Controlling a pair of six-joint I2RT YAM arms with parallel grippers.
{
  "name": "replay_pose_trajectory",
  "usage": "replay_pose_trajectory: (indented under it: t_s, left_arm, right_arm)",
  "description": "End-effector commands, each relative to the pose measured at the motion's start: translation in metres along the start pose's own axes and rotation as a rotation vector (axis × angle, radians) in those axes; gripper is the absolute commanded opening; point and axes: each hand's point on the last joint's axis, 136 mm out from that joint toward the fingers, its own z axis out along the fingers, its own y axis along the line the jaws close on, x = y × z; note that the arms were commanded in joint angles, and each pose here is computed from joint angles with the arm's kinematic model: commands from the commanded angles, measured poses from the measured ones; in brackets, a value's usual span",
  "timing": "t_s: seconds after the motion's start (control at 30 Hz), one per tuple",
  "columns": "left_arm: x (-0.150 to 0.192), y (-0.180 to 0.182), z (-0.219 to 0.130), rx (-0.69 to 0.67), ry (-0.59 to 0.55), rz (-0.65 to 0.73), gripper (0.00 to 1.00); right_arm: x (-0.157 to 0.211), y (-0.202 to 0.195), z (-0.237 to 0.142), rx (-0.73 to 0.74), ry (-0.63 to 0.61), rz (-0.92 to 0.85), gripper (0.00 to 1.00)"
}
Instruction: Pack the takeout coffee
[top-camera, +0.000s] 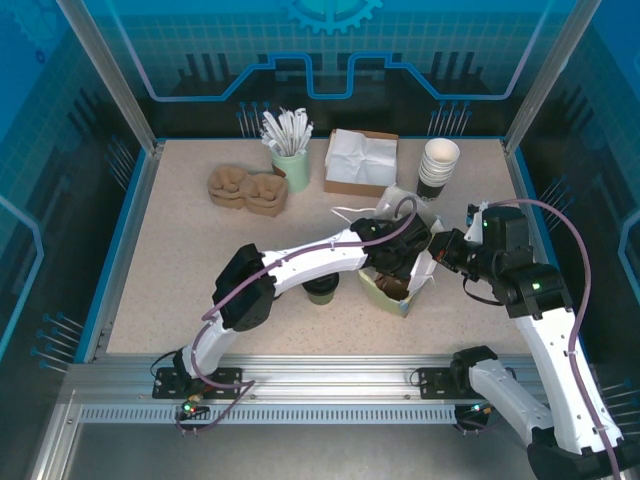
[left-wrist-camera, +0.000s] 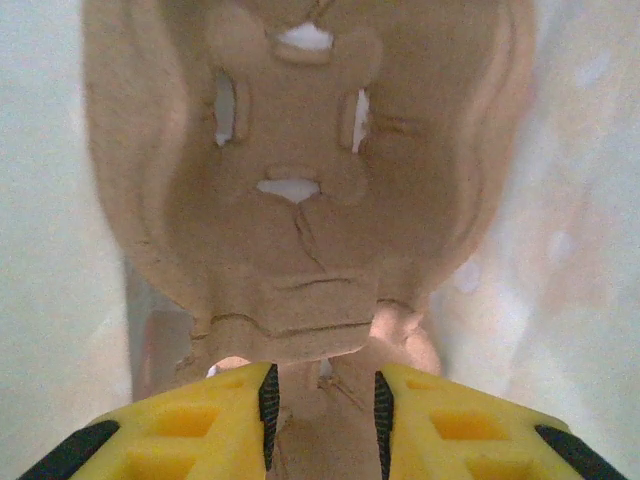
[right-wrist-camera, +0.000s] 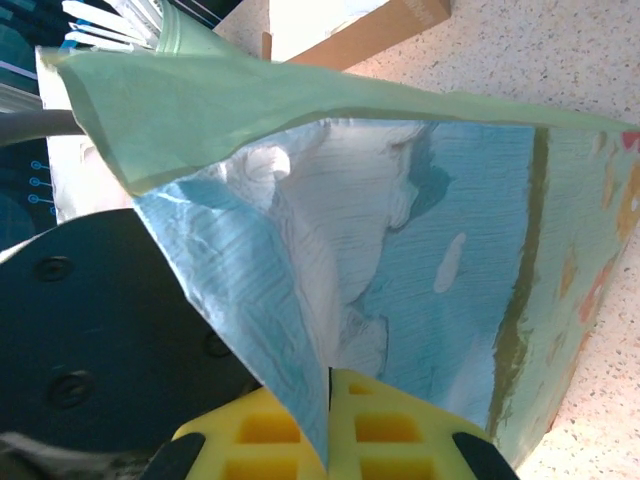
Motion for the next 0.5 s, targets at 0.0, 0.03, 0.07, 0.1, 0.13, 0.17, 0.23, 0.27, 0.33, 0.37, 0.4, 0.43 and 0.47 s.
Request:
replay_pose_trajectory:
  t_s: [0.0,0.03,0.07,0.1,0.13,0.17,0.23,0.27,0.33,0.37,0.4,0.43,0.47]
  left_arm:
    - [0.016,0.004,0.018,0.006,0.058,-0.019,0.33]
    - [0.018,0.003,0.020,0.012,0.065,-0.019,0.33]
    - [0.019,0.002,0.021,0.022,0.069,-0.017,0.33]
    - [0.020,0.001,0.023,0.031,0.076,-0.017,0.33]
    - [0.021,0.000,0.024,0.039,0.079,-0.017,0.33]
    - [0.021,-0.001,0.026,0.049,0.083,-0.017,0.33]
    - [0.022,-0.003,0.028,0.062,0.088,-0.014,0.33]
    - [0.022,-0.003,0.029,0.067,0.091,-0.012,0.33]
    - [0.024,-0.003,0.033,0.071,0.102,-0.014,0.33]
    - [0.025,-0.002,0.035,0.074,0.107,-0.017,0.33]
    - [0.026,-0.002,0.037,0.074,0.112,-0.018,0.33]
    - [0.028,-0.002,0.039,0.076,0.116,-0.020,0.33]
    - [0.029,-0.002,0.041,0.077,0.122,-0.020,0.33]
  right_arm:
    - [-0.010,0.021,-0.008,-0.097,-0.041,-0.061,0.00]
    - [-0.010,0.022,-0.008,-0.103,-0.039,-0.067,0.00]
    - [-0.009,0.022,-0.008,-0.107,-0.038,-0.073,0.00]
    - [-0.009,0.023,-0.007,-0.111,-0.035,-0.077,0.00]
    - [-0.008,0.023,-0.007,-0.115,-0.031,-0.081,0.00]
    - [-0.007,0.024,-0.006,-0.121,-0.026,-0.084,0.00]
    - [-0.006,0.026,-0.005,-0.136,-0.021,-0.094,0.00]
    - [-0.006,0.027,-0.005,-0.140,-0.018,-0.096,0.00]
    - [-0.006,0.029,-0.005,-0.148,-0.018,-0.105,0.00]
    - [-0.007,0.031,-0.005,-0.155,-0.016,-0.109,0.00]
    - [-0.007,0.033,-0.006,-0.162,-0.014,-0.116,0.00]
    - [-0.007,0.035,-0.006,-0.171,-0.012,-0.122,0.00]
    - [-0.008,0.037,-0.006,-0.177,-0.010,-0.126,0.00]
